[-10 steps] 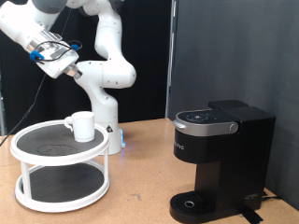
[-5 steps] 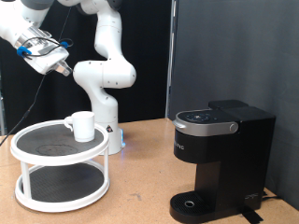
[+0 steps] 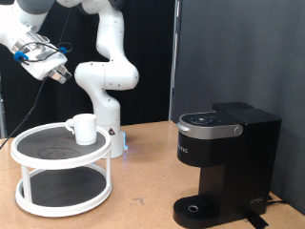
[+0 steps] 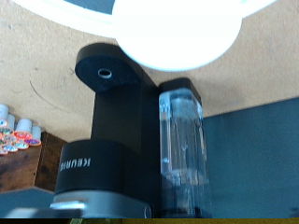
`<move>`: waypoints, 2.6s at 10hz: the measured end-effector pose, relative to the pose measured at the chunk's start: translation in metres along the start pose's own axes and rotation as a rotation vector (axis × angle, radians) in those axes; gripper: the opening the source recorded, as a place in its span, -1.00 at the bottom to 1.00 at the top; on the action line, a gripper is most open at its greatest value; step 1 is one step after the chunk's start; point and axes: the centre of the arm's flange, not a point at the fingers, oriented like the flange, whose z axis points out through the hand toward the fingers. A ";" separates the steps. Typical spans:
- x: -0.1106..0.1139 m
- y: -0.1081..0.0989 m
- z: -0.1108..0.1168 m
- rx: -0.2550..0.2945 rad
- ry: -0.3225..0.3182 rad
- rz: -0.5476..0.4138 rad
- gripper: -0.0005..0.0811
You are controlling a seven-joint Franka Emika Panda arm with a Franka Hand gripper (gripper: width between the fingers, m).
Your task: Make a cup of coffee with the keurig machine
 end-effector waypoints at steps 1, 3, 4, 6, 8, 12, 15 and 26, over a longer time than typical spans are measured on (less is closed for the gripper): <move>0.005 -0.004 0.007 0.009 0.011 -0.008 0.14; 0.016 -0.015 0.026 0.038 0.021 -0.017 0.57; 0.022 -0.021 0.036 0.051 0.024 -0.022 0.57; 0.033 -0.029 0.054 0.069 0.032 -0.034 0.80; 0.045 -0.036 0.071 0.088 0.055 -0.042 0.81; 0.060 -0.042 0.092 0.090 0.083 -0.056 0.81; 0.066 -0.044 0.097 0.087 0.088 -0.068 0.81; 0.070 -0.048 0.099 0.120 0.085 -0.069 -0.96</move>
